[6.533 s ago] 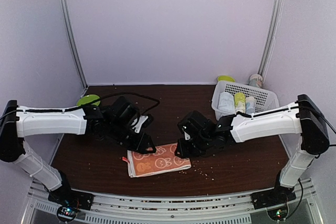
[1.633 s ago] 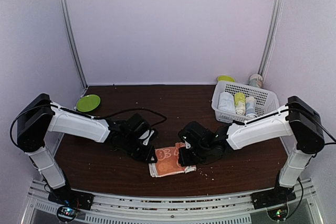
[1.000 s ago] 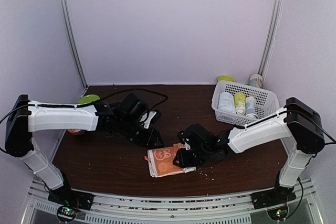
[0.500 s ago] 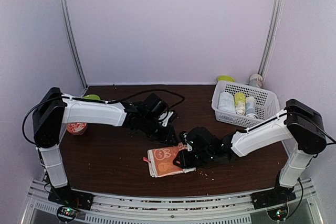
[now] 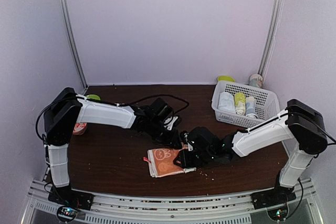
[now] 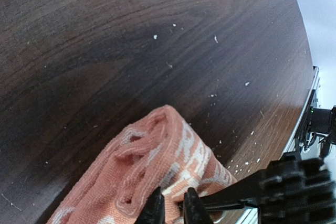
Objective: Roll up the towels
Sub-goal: Roll the towel at the center of the board.
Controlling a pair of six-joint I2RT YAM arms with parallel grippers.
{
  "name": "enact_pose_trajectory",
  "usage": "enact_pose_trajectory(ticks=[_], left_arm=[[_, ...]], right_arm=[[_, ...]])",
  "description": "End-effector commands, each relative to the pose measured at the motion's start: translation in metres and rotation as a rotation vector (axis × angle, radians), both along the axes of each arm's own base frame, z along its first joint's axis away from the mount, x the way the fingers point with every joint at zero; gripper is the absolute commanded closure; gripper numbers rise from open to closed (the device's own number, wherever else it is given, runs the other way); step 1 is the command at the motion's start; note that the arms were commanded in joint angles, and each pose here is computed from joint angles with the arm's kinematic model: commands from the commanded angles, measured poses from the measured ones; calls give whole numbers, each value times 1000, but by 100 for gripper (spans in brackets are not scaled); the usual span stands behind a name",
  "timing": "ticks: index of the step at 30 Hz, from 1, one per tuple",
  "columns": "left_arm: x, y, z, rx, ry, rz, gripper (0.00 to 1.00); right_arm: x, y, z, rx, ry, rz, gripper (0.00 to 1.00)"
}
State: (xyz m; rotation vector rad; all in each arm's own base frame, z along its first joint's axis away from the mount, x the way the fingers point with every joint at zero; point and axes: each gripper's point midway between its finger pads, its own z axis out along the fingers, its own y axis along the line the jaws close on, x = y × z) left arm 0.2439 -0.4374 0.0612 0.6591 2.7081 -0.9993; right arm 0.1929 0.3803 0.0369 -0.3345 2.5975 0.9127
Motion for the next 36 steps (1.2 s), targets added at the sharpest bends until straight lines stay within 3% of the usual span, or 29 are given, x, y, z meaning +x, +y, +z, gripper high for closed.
enact_pose_trajectory(ticks=[1, 5, 11, 14, 20, 28, 31, 36], left_arm=[[10, -2, -6, -36, 6, 23, 87], [15, 5, -21, -21, 20, 45, 90], [17, 7, -36, -7, 38, 45, 93], [16, 8, -40, 0, 45, 47, 94], [15, 9, -42, 3, 50, 45, 94], [11, 14, -46, 14, 58, 49, 95], [9, 17, -47, 13, 61, 51, 95], [7, 18, -46, 14, 59, 50, 95]], right_arm=[[-9, -14, -4, -34, 20, 4, 63], [-10, -16, 10, -42, -4, 26, 53], [-8, -24, 40, -53, -55, 39, 52], [-7, -33, 43, -69, -63, 7, 57], [-17, -34, 18, -136, -8, 31, 77], [-33, -38, -14, -280, 37, 64, 81], [-34, -42, -12, -297, 26, 68, 78], [-14, -47, 41, -166, -70, 1, 58]])
